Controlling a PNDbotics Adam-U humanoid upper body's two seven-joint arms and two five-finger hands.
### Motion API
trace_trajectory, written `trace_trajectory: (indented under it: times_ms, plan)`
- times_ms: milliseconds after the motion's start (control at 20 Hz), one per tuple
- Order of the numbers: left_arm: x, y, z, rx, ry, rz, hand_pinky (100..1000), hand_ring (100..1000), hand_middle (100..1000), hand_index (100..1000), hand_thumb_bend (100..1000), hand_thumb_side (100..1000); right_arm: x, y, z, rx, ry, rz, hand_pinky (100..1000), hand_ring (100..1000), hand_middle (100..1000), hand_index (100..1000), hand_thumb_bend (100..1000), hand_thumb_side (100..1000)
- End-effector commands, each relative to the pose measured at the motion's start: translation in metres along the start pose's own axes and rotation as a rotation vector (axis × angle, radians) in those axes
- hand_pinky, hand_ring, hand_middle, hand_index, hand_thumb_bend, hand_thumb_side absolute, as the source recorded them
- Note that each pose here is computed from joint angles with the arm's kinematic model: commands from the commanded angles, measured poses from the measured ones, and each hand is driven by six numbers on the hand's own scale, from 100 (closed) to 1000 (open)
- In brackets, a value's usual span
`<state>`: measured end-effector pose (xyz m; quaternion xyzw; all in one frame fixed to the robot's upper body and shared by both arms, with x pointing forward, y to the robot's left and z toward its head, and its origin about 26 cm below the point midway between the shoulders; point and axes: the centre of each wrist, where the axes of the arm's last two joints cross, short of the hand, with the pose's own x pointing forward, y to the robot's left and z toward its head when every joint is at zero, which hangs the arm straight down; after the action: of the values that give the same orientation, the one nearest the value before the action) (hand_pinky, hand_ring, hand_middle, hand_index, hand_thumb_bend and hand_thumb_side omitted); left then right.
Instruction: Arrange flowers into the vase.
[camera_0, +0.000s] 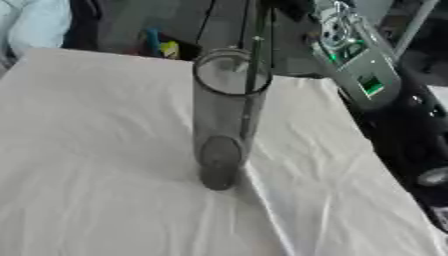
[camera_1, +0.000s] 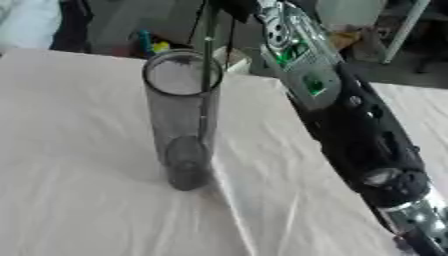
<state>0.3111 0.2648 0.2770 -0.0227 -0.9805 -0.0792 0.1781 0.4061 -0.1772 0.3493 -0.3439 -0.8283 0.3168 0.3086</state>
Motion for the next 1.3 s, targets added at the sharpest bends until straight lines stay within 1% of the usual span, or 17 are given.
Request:
trace_trajectory:
  times_ms: [50, 400, 750, 900, 1300]
  plan:
    - [0.007, 0.002, -0.006, -0.013, -0.03, -0.007, 734, 850, 907, 957, 100, 1000, 0.002, -0.016, 0.0, -0.024, -0.033, 0.048, 505, 721, 595, 562, 100, 1000]
    - [0.007, 0.002, -0.006, -0.012, -0.028, -0.007, 733, 850, 907, 957, 100, 1000, -0.002, -0.016, 0.005, 0.033, -0.053, 0.084, 545, 750, 635, 619, 100, 1000]
    - [0.007, 0.002, -0.006, -0.012, -0.028, -0.008, 734, 850, 907, 957, 100, 1000, -0.006, -0.015, 0.01, 0.111, -0.066, 0.126, 594, 783, 694, 684, 100, 1000]
    - [0.007, 0.002, -0.006, -0.012, -0.029, -0.008, 734, 850, 907, 957, 100, 1000, -0.007, -0.016, 0.011, 0.135, -0.074, 0.147, 602, 789, 706, 694, 100, 1000]
    - [0.007, 0.002, -0.006, -0.013, -0.029, -0.008, 734, 850, 908, 957, 100, 1000, -0.007, -0.018, 0.012, 0.23, -0.09, 0.2, 672, 836, 764, 742, 100, 1000]
